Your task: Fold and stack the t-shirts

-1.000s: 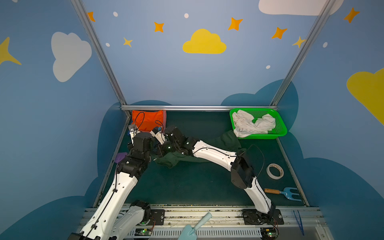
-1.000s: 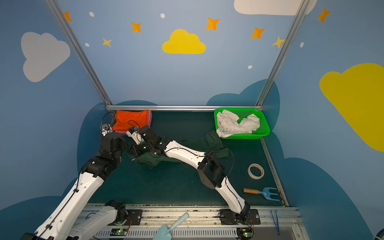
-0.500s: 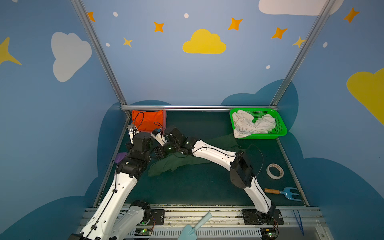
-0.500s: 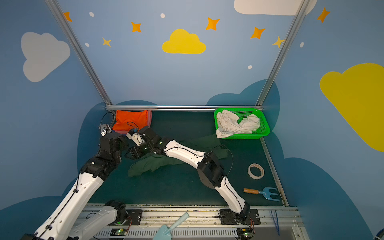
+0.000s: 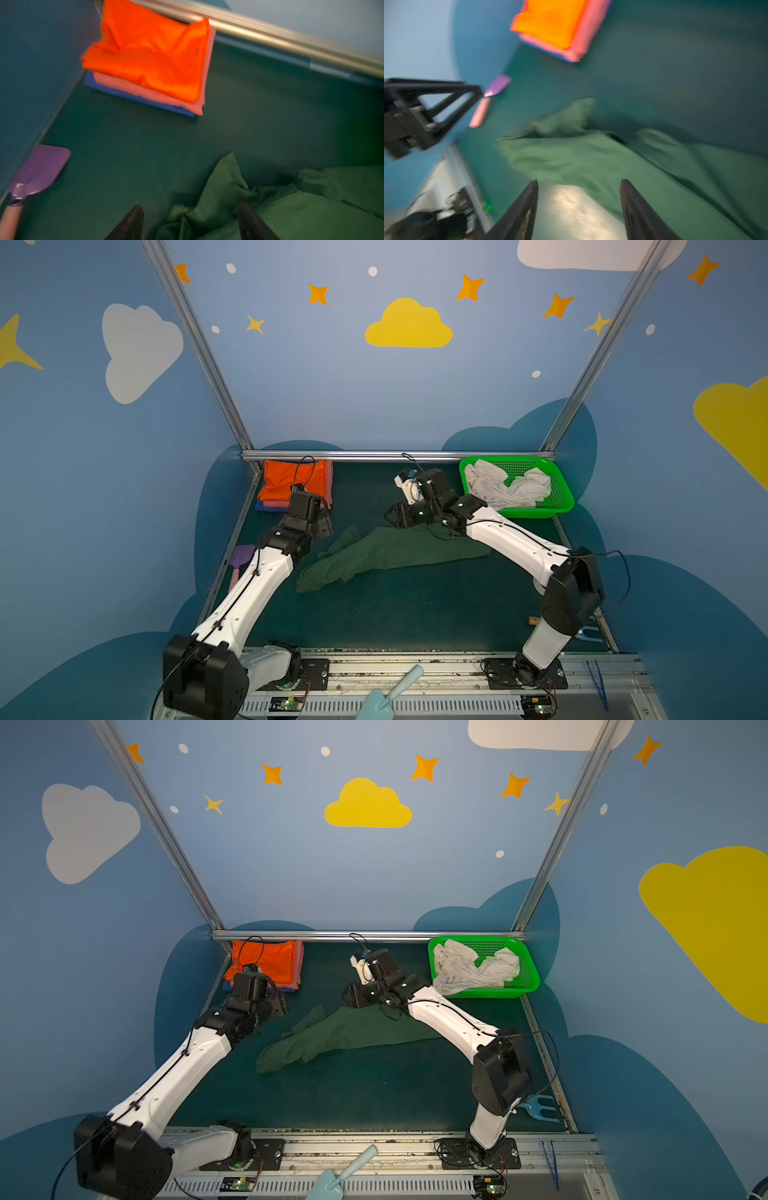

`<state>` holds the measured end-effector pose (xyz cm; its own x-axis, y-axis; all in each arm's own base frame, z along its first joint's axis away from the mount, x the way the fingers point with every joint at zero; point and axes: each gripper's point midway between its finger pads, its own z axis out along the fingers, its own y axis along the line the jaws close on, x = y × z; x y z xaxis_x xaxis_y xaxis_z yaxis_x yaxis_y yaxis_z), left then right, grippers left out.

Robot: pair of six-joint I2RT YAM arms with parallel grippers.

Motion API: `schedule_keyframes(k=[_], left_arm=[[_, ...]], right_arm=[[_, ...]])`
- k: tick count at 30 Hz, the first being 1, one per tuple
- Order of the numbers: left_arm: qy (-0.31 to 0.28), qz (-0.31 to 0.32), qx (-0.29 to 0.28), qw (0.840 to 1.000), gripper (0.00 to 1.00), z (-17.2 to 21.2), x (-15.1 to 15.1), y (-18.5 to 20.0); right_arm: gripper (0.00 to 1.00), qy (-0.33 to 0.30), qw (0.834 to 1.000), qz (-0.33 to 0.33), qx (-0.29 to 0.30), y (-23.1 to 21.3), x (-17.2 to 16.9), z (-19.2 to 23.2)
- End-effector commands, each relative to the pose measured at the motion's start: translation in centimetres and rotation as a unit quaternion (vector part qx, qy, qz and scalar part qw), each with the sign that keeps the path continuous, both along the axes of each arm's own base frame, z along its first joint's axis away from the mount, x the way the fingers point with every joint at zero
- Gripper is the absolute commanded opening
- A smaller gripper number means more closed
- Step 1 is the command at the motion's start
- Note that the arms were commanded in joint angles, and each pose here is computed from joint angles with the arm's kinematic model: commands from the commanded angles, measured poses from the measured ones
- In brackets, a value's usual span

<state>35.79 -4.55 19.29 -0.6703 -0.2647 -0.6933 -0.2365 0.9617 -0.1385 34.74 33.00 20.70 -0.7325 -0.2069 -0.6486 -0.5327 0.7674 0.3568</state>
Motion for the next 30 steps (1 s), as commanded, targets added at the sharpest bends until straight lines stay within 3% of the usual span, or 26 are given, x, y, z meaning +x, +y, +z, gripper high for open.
schedule_keyframes(k=[1, 8, 11, 16, 22, 30], left_arm=[[0.066, -0.026, -0.028, 0.997, 0.74, -1.7, 0.0, -1.9], [0.114, -0.020, -0.044, 0.992, 0.75, -5.6, 1.4, -3.6], [0.135, -0.019, -0.040, 0.990, 0.75, -6.8, 1.8, -4.0], [0.149, -0.025, -0.034, 0.988, 0.76, -7.5, 2.2, -4.9], [0.146, -0.027, -0.043, 0.988, 0.76, -7.5, 2.2, -5.5], [0.151, -0.026, -0.043, 0.987, 0.75, -7.8, 1.9, -5.7]], right_arm=[[0.63, 0.029, 0.987, -0.102, -0.121, -9.0, 0.1, -4.2], [0.60, 0.115, 0.945, -0.261, -0.159, -22.0, -0.4, -9.4], [0.58, 0.143, 0.927, -0.309, -0.157, -25.5, -0.9, -11.1], [0.54, 0.168, 0.911, -0.349, -0.141, -29.0, -0.8, -12.7], [0.53, 0.179, 0.912, -0.358, -0.094, -30.3, 1.1, -13.6], [0.52, 0.192, 0.926, -0.323, -0.024, -28.7, 3.9, -14.0]])
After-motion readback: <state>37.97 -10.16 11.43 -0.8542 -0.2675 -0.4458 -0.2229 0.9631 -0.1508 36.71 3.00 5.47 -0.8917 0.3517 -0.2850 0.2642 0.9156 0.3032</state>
